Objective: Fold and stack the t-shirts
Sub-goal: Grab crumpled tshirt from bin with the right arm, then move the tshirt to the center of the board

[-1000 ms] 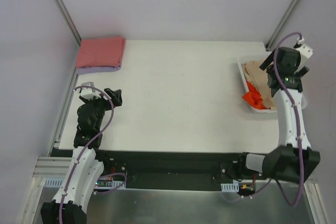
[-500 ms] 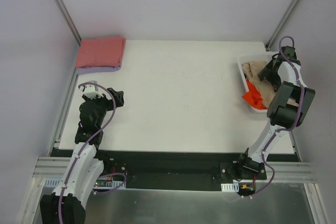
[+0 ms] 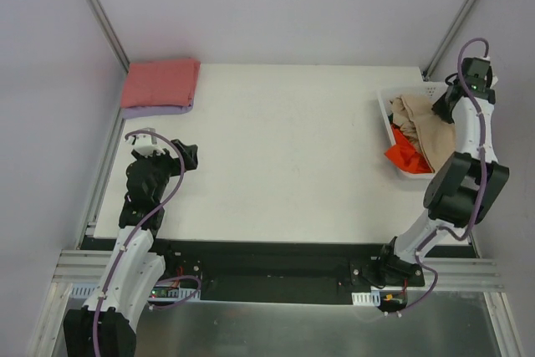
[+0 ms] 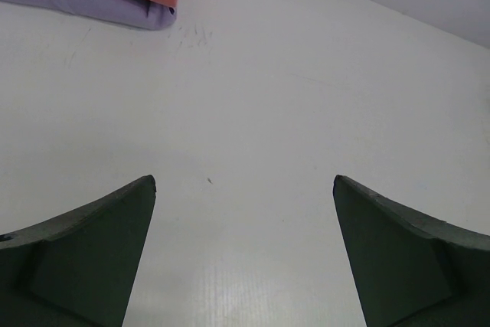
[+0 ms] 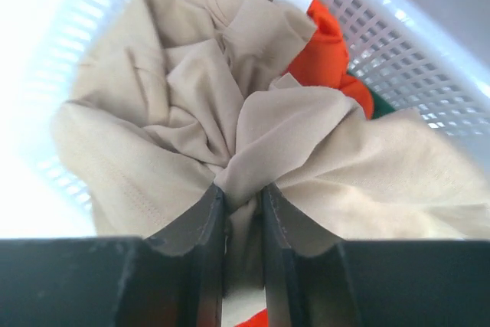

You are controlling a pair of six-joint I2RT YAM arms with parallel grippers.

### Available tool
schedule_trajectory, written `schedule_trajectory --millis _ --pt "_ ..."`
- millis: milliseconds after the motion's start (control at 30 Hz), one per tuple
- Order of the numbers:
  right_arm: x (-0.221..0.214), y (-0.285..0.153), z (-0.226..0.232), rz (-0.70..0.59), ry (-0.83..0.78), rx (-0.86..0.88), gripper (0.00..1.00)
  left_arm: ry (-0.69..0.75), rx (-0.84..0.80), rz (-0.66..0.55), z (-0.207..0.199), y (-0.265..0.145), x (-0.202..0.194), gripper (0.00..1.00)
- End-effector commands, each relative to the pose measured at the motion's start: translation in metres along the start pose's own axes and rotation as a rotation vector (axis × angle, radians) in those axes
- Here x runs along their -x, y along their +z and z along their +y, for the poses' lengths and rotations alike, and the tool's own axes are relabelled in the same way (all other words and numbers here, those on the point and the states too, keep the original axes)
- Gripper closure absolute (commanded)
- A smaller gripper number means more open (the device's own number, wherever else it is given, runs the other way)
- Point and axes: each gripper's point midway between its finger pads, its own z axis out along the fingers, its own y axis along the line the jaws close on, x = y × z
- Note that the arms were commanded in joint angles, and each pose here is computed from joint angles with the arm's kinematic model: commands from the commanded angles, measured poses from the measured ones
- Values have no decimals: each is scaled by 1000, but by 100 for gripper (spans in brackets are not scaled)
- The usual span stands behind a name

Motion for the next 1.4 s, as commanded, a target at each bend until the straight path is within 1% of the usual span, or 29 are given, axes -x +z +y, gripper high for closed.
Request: schedule_trajectory --millis 0,67,200,300,367,533,600,667,733,800,867,900,933,967,1000,1033,1067,1100,1133,1167,1200,1233,1267,1367 --pt "64 -99 -2 -269 34 55 98 20 -69 -61 -19 0 26 1" --pt "76 -126 -2 -321 44 75 97 21 -71 -65 -19 -1 27 1" --pt "95 -180 9 -420 29 169 95 23 -80 -70 -21 -2 28 1" --pt "99 -223 28 -455 -8 304 95 19 -80 -71 -21 -2 28 1" --pt "95 -255 47 -484 -67 401 95 14 -79 -72 -21 -2 28 1" --pt "42 -342 120 -505 -284 761 93 7 -92 -61 -24 -1 27 1" --pt "10 -372 150 -468 -365 952 92 6 -97 -65 -25 -2 28 1" --pt "-23 -394 177 -426 -432 1103 93 10 -97 -69 -24 -3 29 1" --pt "-57 -404 203 -392 -517 1193 92 15 -82 -82 -22 -4 32 1" --pt "-92 -392 227 -301 -597 1215 92 15 -61 -92 -18 -6 33 1" --pt "-121 -366 240 -215 -661 1198 87 14 -49 -102 -16 -8 35 1" --pt "-127 -343 244 -190 -658 1138 79 16 -47 -106 -16 -8 36 1" --pt "-134 -316 243 -169 -668 1059 69 16 -43 -105 -16 -9 36 1" --pt "-136 -284 237 -163 -669 936 59 15 -35 -105 -14 -9 36 1" --pt "-139 -255 226 -154 -674 819 48 14 -21 -104 -12 -9 35 1" --pt "-138 -225 209 -171 -674 666 34 10 -11 -103 -10 -9 36 1" --pt "-135 -203 191 -193 -666 537 18 7 -2 -100 -9 -8 36 1" --pt "-136 -186 175 -200 -666 439 8 1 12 -90 -7 -7 34 1" --pt "-139 -172 159 -203 -671 355 1 -9 27 -75 -5 -5 32 1" --pt "-141 -166 150 -204 -675 317 3 -17 33 -59 -4 -4 31 1" --pt "-149 -159 140 -187 -692 292 4 -29 70 -49 1 -2 31 1" --pt "-154 -157 137 -179 -695 297 4 -34 73 -27 1 1 30 1" --pt "-163 -155 134 -158 -702 312 4 -36 64 -3 -2 3 27 1" --pt "-190 -156 135 -117 -716 400 4 -56 50 127 -8 11 11 1"
